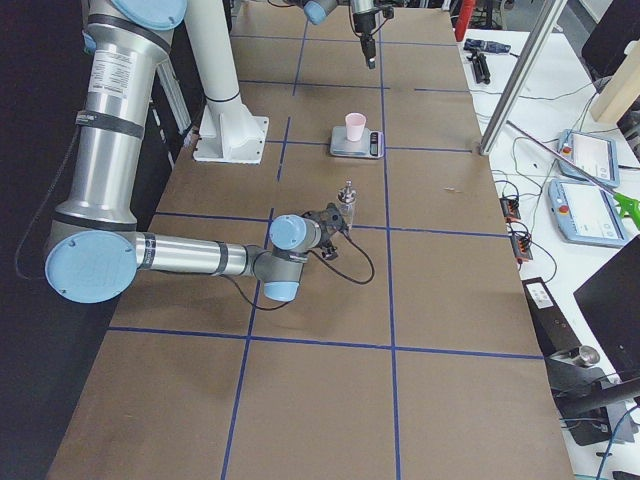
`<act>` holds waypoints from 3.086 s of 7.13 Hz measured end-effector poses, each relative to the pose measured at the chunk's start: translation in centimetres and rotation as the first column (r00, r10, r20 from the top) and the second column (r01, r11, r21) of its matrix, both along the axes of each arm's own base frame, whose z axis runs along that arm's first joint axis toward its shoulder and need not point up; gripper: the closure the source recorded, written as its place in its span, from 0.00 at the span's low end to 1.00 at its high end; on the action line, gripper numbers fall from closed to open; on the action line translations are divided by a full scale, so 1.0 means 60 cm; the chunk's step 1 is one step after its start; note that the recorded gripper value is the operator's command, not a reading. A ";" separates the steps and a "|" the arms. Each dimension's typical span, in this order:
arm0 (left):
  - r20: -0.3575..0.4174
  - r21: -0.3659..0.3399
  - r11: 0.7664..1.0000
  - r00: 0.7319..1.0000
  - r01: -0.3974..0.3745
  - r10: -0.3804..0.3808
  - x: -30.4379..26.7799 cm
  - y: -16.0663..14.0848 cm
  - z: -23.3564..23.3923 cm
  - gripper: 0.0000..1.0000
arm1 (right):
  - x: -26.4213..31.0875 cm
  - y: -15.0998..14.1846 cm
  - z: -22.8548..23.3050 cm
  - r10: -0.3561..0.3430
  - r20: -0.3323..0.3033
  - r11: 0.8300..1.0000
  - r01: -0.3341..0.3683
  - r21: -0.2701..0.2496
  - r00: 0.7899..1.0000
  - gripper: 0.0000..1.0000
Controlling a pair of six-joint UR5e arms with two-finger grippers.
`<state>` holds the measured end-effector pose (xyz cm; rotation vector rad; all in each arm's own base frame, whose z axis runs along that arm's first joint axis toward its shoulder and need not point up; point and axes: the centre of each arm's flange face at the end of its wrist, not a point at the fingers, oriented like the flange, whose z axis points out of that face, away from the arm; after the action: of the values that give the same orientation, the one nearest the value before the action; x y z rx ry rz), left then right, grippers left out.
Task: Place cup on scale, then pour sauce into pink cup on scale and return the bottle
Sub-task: 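Move the right gripper to the glass bottle and close around it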
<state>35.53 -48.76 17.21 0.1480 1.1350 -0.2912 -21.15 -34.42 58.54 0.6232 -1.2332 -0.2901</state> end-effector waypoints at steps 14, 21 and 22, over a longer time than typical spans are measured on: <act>0.007 -0.004 1.000 1.000 -0.012 0.012 0.005 0.007 0.010 0.42 | -0.228 0.108 -0.112 0.619 -0.133 0.784 -0.620 0.032 0.774 0.00; 0.010 0.003 1.000 1.000 -0.014 0.014 0.005 0.006 0.011 0.42 | -0.251 0.104 -0.125 0.724 -0.119 0.688 -0.725 0.046 0.679 0.00; 0.010 0.003 1.000 1.000 -0.014 0.014 0.005 0.006 0.011 0.42 | -0.252 0.103 -0.122 0.724 -0.122 0.687 -0.725 0.048 0.679 0.00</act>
<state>35.82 -48.38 17.87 0.1435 1.1264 -0.2760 -36.29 -28.21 51.22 1.0260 -0.7676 0.3475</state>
